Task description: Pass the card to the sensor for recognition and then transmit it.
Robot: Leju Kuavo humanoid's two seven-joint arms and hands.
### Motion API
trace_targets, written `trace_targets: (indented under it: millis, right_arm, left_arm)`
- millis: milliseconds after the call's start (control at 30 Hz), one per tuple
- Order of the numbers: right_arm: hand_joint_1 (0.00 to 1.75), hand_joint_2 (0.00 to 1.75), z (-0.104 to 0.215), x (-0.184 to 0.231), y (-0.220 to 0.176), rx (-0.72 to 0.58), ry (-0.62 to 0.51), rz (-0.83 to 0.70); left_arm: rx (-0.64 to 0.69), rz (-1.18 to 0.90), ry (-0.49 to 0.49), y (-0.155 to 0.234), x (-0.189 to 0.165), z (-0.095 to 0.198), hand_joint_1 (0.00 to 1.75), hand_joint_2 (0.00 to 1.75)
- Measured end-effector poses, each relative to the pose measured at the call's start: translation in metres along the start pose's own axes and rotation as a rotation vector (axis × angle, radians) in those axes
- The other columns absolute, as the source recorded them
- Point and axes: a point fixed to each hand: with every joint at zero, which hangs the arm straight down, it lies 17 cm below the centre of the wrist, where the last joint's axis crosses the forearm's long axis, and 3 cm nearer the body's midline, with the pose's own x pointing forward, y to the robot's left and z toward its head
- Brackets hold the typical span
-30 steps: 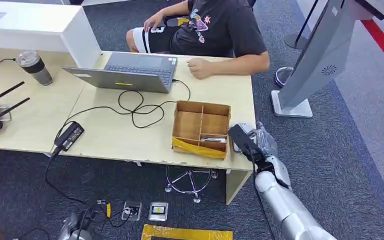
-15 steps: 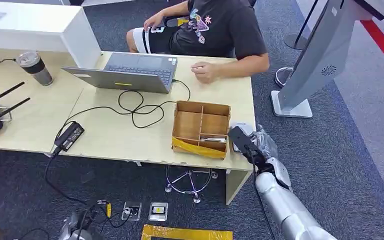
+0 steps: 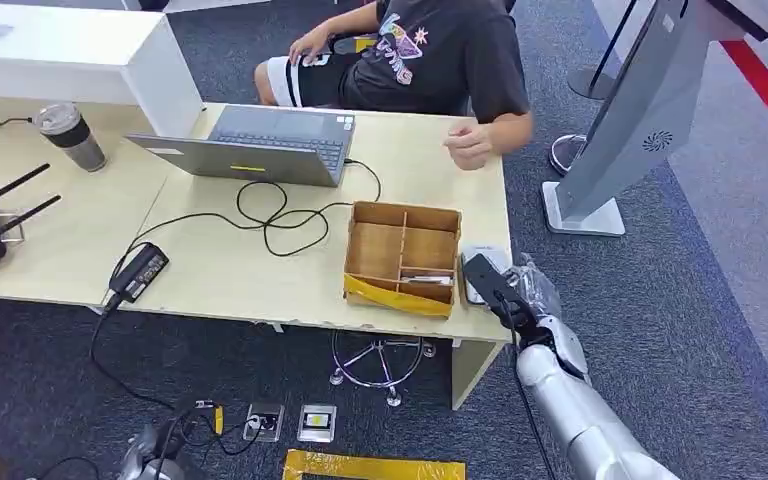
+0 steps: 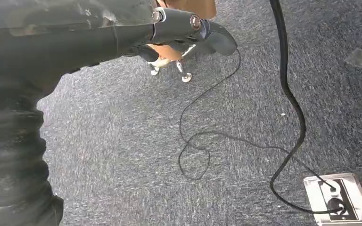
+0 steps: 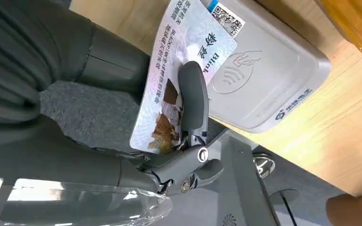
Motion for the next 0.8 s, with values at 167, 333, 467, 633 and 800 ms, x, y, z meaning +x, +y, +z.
trace_targets:
  millis: [167,333,467,633,800]
  right_arm:
    - [1.75,1.75,0.000,-0.004,0.001,0.005,0.007,-0.002]
    - [1.75,1.75,0.000,-0.005,-0.001,0.004,0.009,-0.002]
    - [1.75,1.75,0.000,-0.007,-0.001,0.003,0.012,-0.001]
    - [1.75,1.75,0.000,-0.005,-0.002,0.000,0.005,-0.020]
    - [1.75,1.75,-0.007,0.009,-0.026,-0.066,-0.062,-0.109]
  left_arm:
    - [0.000,0.000,0.000,0.000,0.000,0.000,0.00,1.75]
    - [0.000,0.000,0.000,0.000,0.000,0.000,0.00,1.75]
    - [0.000,0.000,0.000,0.000,0.000,0.000,0.00,1.75]
    - [0.000,0.000,0.000,0.000,0.000,0.000,0.00,1.75]
    - [0.000,0.004,0.001,0.000,0.000,0.000,0.00,1.75]
